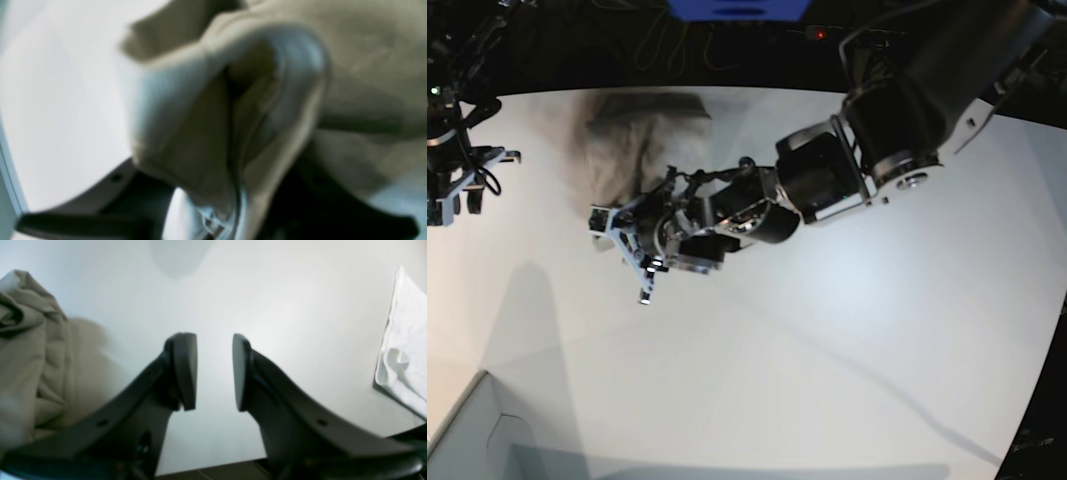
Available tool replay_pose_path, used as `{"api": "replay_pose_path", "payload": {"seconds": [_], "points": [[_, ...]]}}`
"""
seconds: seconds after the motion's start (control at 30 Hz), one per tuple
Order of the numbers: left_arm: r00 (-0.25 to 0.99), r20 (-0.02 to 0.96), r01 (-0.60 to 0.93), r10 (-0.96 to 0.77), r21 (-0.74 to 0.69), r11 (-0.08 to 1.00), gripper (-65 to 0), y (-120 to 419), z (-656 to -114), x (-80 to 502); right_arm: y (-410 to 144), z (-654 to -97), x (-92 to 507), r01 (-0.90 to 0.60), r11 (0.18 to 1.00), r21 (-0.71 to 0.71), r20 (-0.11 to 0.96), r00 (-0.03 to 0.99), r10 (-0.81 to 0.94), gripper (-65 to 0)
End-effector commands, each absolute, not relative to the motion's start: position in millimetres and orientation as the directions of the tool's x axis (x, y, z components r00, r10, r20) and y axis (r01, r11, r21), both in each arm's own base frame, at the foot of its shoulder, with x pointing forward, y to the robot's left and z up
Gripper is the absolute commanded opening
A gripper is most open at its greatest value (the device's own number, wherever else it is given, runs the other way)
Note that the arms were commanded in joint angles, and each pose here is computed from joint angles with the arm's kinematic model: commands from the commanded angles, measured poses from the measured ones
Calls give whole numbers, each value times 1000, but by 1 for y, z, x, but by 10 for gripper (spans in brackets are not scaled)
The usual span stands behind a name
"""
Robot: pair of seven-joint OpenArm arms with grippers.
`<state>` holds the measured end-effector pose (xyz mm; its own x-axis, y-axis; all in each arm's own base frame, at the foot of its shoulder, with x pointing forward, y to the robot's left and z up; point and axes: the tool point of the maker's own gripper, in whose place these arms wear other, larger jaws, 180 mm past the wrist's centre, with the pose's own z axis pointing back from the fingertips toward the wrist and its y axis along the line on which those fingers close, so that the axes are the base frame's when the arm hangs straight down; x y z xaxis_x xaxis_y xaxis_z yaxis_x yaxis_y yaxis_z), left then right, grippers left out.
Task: Layout the t-shirt on the table in an organized manner, then fold the t-shirt properly
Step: 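Fold the bundle over with the left gripper toward the right gripper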
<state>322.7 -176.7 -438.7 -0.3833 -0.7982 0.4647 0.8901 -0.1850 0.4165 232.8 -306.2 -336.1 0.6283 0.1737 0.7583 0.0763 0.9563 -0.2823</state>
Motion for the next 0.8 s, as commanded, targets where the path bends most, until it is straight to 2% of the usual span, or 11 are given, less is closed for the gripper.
{"api": "replay_pose_path", "payload": {"seconds": [0.0, 0.13, 0.2, 0.27, 0.53, 0.77], "points": [[-413, 486, 871, -770, 457, -179, -470, -191, -418, 332, -304, -324, 239, 82, 955, -284, 788, 588, 184, -469], [-422, 497, 866, -758, 470, -174, -352, -197, -410, 333, -303, -325, 233, 77, 954, -289, 783, 593, 190, -469], [-420, 498, 866, -759, 469, -172, -320, -197, -410, 333, -303, -326, 231, 76, 955, -288, 780, 597, 188, -469], [-413, 504, 870, -759, 466, -163, -320, -197, -409, 334, -303, -326, 232, 76, 954, -289, 781, 596, 189, -469], [-308, 599, 888, -739, 460, 3, -320, -195, -379, 367, -303, -326, 231, 76, 954, -289, 780, 597, 188, -469], [-317, 627, 880, -711, 473, 25, -320, -202, -361, 370, -303, -327, 231, 76, 954, -289, 778, 599, 188, -469]]}}
